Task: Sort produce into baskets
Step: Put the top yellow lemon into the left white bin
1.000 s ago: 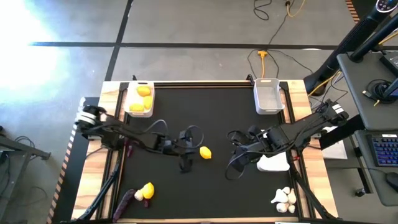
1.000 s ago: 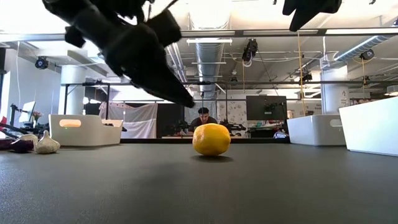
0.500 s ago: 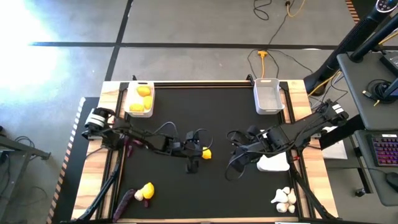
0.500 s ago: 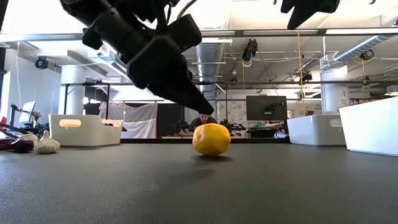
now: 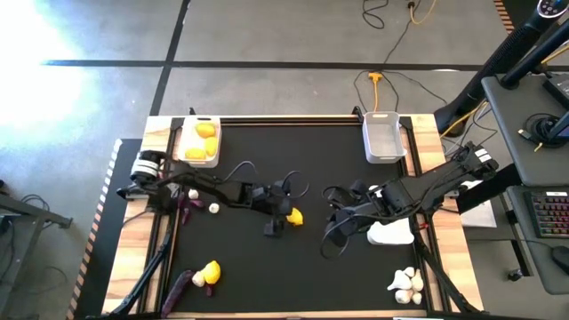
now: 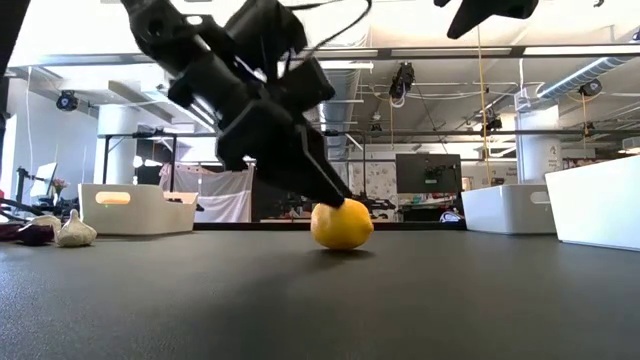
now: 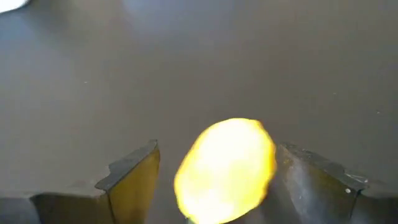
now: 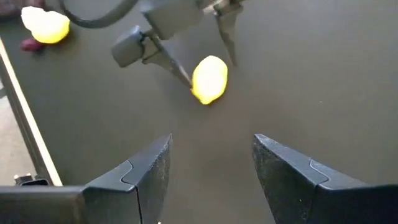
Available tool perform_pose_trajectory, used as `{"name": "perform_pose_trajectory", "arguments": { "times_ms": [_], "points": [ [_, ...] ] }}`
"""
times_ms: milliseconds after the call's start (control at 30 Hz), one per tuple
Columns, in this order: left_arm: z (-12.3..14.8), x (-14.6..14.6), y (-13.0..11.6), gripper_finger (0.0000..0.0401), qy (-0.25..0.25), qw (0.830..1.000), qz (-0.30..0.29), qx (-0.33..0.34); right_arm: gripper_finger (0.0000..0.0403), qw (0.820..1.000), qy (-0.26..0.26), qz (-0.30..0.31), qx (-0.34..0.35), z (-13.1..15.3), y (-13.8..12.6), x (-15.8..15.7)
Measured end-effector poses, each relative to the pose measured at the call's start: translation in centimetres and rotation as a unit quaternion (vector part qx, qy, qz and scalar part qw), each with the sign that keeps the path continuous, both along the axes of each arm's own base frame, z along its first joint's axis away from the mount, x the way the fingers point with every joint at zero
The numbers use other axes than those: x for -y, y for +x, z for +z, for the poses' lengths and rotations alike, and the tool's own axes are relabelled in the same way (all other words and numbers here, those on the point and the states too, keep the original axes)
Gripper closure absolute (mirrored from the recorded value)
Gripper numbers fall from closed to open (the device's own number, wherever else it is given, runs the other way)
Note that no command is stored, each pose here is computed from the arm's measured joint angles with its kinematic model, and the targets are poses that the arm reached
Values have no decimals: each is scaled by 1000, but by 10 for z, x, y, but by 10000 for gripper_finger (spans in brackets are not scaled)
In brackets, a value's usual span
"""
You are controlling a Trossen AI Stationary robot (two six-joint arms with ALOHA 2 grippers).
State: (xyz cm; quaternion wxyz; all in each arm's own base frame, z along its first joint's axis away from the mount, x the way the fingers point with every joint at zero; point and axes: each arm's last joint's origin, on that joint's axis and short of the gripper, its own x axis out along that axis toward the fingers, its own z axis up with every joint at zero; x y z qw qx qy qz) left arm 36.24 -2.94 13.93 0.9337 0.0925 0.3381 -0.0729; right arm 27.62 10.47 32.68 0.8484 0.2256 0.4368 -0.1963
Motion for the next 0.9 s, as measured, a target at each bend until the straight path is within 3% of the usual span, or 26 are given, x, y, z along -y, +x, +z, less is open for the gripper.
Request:
{"name": "perform_pose_trajectory", "arguments": {
  "times_ms": [467,667,900],
  "points": [
    [-14,2,6,106,-23,1000,14,-14,188,1000,2,-11,0,0,2,5],
    [-26,3,8,142,-55,997,42,-26,188,1000,-3,-12,-2,0,3,9],
    [-25,3,8,213,-90,993,74,-29,188,1000,-15,-11,-5,0,6,19]
  ]
}}
